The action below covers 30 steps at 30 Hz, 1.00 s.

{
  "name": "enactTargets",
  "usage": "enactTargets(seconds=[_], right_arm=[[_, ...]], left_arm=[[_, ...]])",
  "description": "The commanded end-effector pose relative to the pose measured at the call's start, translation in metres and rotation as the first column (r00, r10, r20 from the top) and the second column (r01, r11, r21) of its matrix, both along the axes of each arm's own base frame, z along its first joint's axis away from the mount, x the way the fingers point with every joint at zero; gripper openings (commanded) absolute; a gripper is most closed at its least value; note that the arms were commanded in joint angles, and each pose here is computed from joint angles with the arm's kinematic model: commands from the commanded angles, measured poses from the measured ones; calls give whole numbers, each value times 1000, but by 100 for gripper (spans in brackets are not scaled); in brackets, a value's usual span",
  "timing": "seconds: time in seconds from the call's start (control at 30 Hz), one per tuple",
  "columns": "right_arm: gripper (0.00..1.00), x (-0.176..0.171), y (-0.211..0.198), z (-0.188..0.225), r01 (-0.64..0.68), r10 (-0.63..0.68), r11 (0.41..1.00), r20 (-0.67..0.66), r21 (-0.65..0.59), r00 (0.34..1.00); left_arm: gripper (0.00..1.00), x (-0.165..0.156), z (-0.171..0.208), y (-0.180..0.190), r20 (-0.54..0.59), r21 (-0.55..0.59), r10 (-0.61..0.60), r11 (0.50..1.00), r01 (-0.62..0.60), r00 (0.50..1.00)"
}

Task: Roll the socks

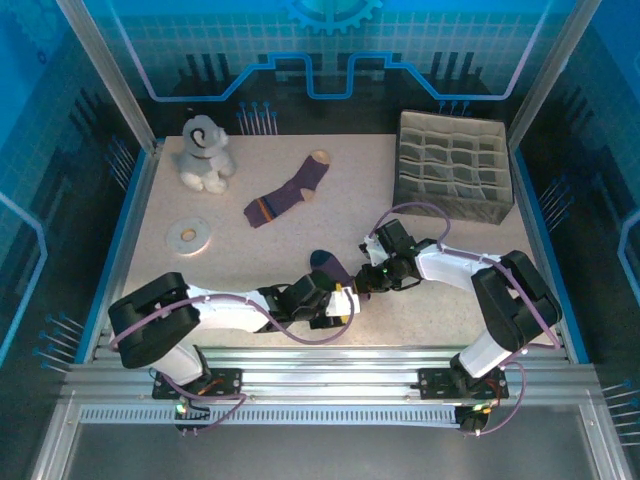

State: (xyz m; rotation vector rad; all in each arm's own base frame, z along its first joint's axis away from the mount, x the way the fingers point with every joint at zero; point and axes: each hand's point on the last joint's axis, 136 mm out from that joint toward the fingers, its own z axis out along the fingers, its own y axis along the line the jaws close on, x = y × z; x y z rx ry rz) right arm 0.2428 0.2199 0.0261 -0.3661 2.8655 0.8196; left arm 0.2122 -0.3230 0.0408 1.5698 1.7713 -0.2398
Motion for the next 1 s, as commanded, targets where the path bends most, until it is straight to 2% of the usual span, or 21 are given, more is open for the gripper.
enactTargets(seconds=[0.0,0.17,0.27,0.47,0.57,0.63,0.77,0.97], right_arm=[[14,-34,-32,-36,-16,-8,982,-127,-188,992],[14,-36,-32,-30,-13,-9,983,-123,-181,992],[14,-38,-34,-29,-13,-10,983,-124,-184,992],[15,-41,-31,-19,-6,-15,987,-128,-158,992],[17,-42,-30,-4,-1,-15,990,-114,-143,993],[21,-41,-32,8,-2,-11,990,-97,-141,995],[37,-37,-37,39,3,-9,992,-46,-125,999],[38,-6,-38,75,12,-6,996,72,-92,997]], left_arm=[[58,6,-1,-10,9,-7,4,1000,-4,1000],[56,11,-12,-7,11,12,40,999,-40,999],[48,13,-22,-3,10,44,57,997,-58,998],[19,13,-36,3,-5,80,85,993,-84,996],[1,9,-41,6,-22,79,86,993,-84,996],[0,5,-43,7,-38,70,78,995,-75,996],[0,-7,-47,9,-85,49,45,998,-41,995],[0,-26,-47,7,-182,-16,-20,1000,17,983]])
